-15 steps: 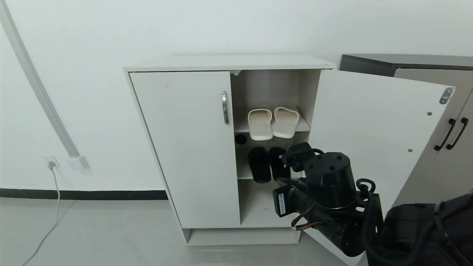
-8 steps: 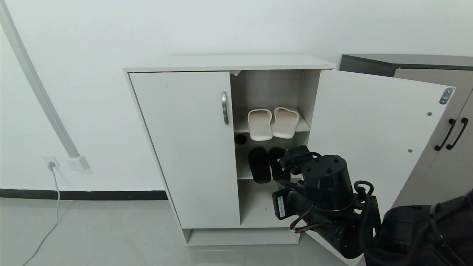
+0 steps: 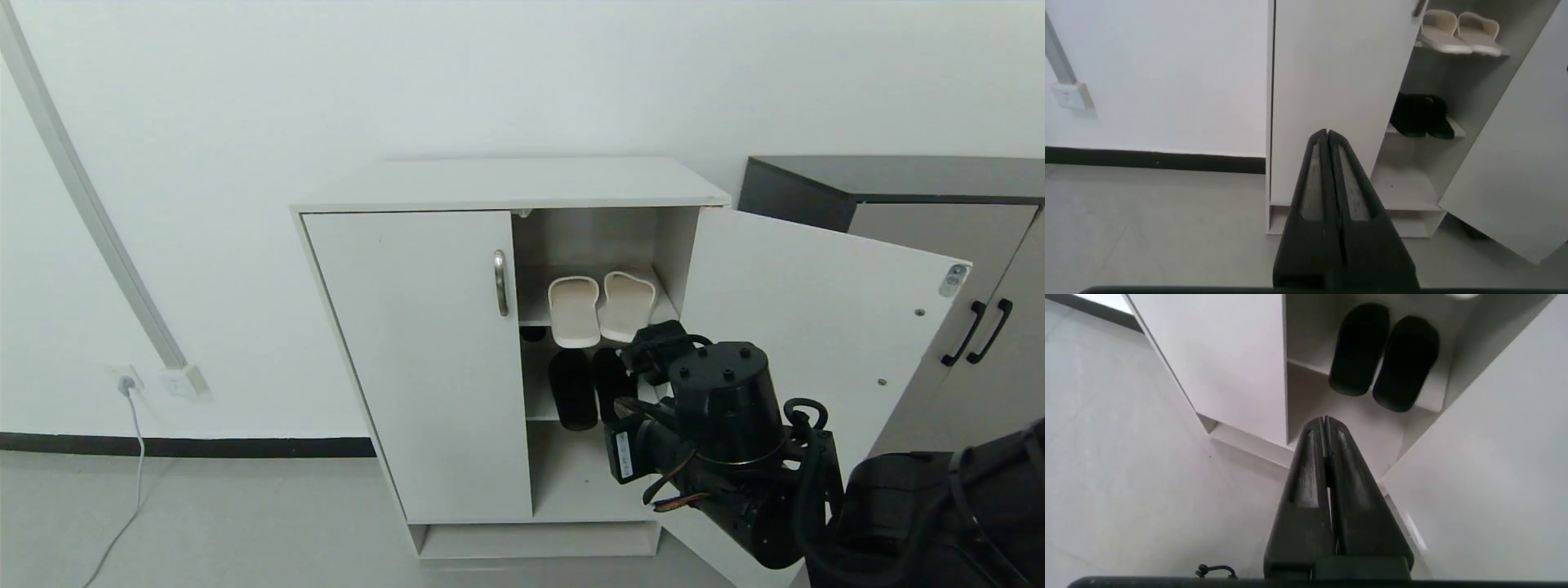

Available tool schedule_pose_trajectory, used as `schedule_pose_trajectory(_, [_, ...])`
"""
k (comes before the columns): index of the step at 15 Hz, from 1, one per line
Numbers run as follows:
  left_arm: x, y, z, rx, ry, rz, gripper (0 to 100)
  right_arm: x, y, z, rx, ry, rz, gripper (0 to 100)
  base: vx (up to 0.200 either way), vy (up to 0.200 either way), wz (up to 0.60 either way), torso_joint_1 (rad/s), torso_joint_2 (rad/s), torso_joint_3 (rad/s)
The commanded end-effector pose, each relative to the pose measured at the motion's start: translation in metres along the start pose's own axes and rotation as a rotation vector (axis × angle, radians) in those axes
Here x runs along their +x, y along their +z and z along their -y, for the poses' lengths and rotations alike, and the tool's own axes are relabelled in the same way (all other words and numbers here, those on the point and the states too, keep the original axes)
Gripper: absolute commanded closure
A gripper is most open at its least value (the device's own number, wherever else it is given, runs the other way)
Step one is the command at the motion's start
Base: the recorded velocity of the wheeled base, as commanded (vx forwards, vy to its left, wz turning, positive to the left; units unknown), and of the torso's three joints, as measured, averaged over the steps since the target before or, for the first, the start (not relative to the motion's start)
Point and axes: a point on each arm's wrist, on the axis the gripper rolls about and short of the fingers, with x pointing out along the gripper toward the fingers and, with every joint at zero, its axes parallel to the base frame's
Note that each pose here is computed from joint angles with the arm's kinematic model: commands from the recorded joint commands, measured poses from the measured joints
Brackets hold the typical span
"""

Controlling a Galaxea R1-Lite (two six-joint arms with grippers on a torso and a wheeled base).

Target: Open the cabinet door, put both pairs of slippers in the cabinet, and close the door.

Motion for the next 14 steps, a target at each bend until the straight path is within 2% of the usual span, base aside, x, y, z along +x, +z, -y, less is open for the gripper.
schedule_pose_trajectory(1, [0.0001, 0.0, 0.0, 0.0, 0.002, -0.001, 100, -0.0001, -0.0003, 0.0007, -0.001, -0.002, -0.001, 100, 0.0, 0.0, 0.0, 0.124, -0.46, -0.339])
schedule_pose_trajectory(8, [0.0001, 0.0, 0.0001, 0.0, 0.0, -0.001, 100, 0.0018, 0.0003, 0.0013, 0.001, -0.006, 0.0, 100, 0.0, 0.0, 0.0, 0.147, -0.47, -0.321])
schedule_pose_trajectory(14, [0.0001, 0.0, 0.0, 0.0, 0.002, -0.001, 100, 0.0019, -0.0009, 0.0021, -0.001, -0.008, -0.004, 100, 0.0, 0.0, 0.0, 0.201, -0.51, -0.316])
